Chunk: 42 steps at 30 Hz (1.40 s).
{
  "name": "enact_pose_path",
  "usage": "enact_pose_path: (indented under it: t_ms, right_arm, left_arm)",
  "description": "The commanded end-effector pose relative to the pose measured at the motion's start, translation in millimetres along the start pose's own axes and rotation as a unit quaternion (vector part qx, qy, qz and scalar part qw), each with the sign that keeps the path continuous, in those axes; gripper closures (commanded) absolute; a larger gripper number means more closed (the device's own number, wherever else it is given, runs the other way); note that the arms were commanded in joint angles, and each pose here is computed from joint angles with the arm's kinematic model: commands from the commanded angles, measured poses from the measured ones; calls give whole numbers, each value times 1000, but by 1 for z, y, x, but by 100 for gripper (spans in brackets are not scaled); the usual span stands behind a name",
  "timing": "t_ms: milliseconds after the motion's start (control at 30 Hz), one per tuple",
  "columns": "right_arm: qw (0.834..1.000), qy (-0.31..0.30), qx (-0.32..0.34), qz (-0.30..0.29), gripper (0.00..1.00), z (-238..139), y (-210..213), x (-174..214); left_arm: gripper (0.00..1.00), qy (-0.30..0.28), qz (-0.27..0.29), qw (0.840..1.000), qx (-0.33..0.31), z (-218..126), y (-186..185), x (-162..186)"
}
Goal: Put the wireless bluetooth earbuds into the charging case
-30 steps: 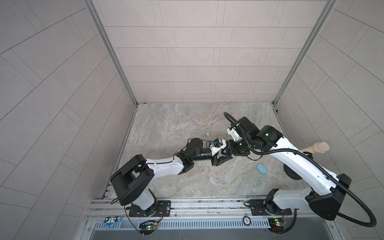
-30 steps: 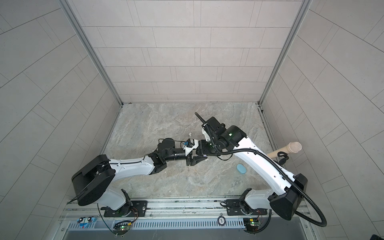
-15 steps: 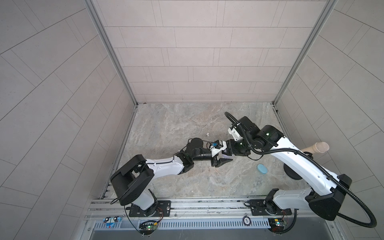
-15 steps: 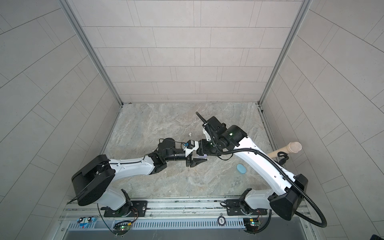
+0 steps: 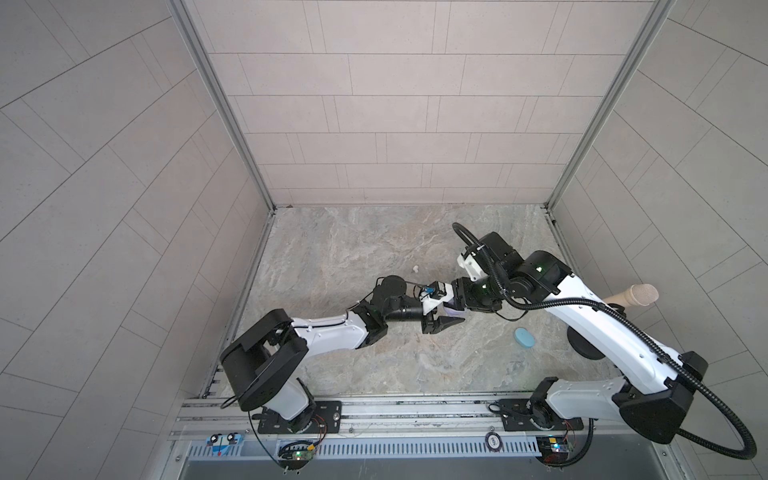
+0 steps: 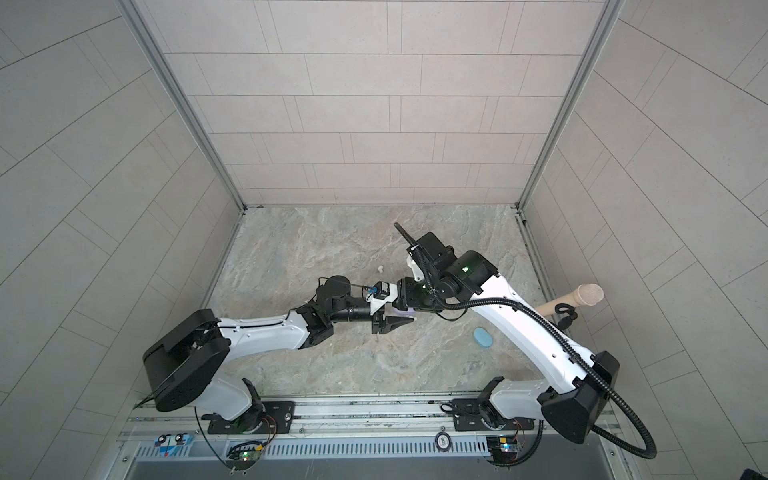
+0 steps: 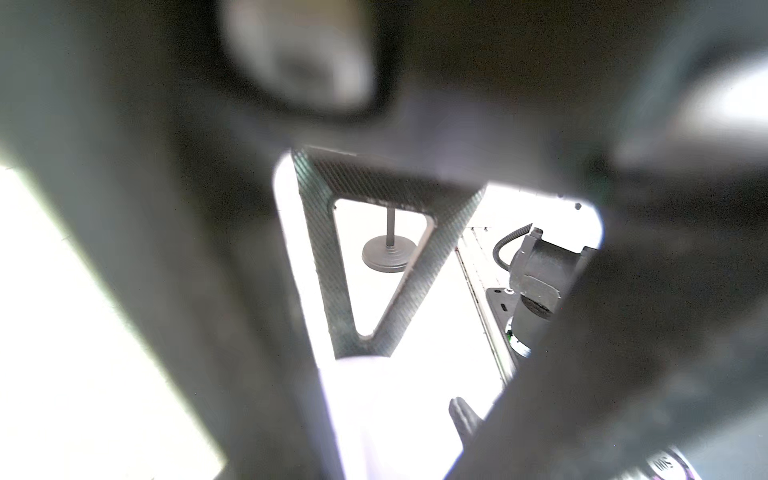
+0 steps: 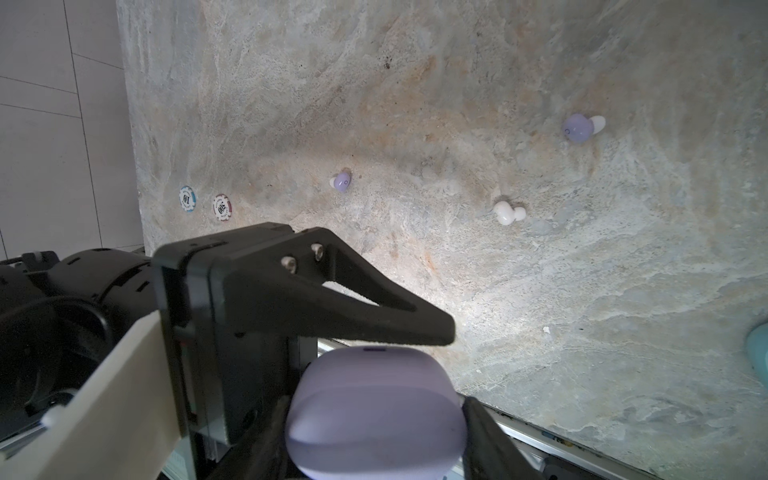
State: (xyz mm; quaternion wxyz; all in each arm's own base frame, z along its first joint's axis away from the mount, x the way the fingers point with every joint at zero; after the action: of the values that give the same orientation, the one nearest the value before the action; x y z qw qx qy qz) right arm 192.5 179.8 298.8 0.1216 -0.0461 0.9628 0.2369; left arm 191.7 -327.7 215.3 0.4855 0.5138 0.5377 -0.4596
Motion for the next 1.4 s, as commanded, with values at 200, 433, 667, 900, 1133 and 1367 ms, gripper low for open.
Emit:
enact_pose_path:
  t_ms: [200, 433, 667, 900, 1133, 1367]
  right_arm:
    - [997, -25, -69, -18, 42, -11, 22, -7]
    - [997, -28, -76, -17, 42, -11, 24, -8]
    - [996, -26, -79, -15, 42, -11, 24, -8]
    - [996, -22, -83, -14, 42, -8, 25, -7]
    - [996, -16, -85, -14, 42, -7, 25, -6]
    - [996, -14, -81, -16, 42, -6, 24, -6]
  left_arm:
    - [41, 23, -11, 1000, 6, 3, -2, 7]
    - [45, 23, -10, 1000, 5, 4, -1, 7]
    - [52, 21, -8, 1000, 1, 4, 0, 5]
    - [56, 18, -6, 1000, 0, 3, 0, 3]
    - [61, 15, -5, 1000, 3, 3, -1, 2]
    - [64, 15, -1, 1000, 5, 2, -2, 2]
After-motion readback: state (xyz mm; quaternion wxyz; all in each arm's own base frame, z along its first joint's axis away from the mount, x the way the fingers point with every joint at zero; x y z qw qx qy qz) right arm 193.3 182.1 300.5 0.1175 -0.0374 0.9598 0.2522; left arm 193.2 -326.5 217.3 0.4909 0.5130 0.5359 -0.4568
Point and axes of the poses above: each gripper's point midway between its finger pads, its own z axis out along the fingers, its own y axis along the line the jaws close on, x = y × z, the point moved 7 cm from there along -z, back along the fingers, and after that the axes turned 3 degrees about -z, right-handed, at the moved point
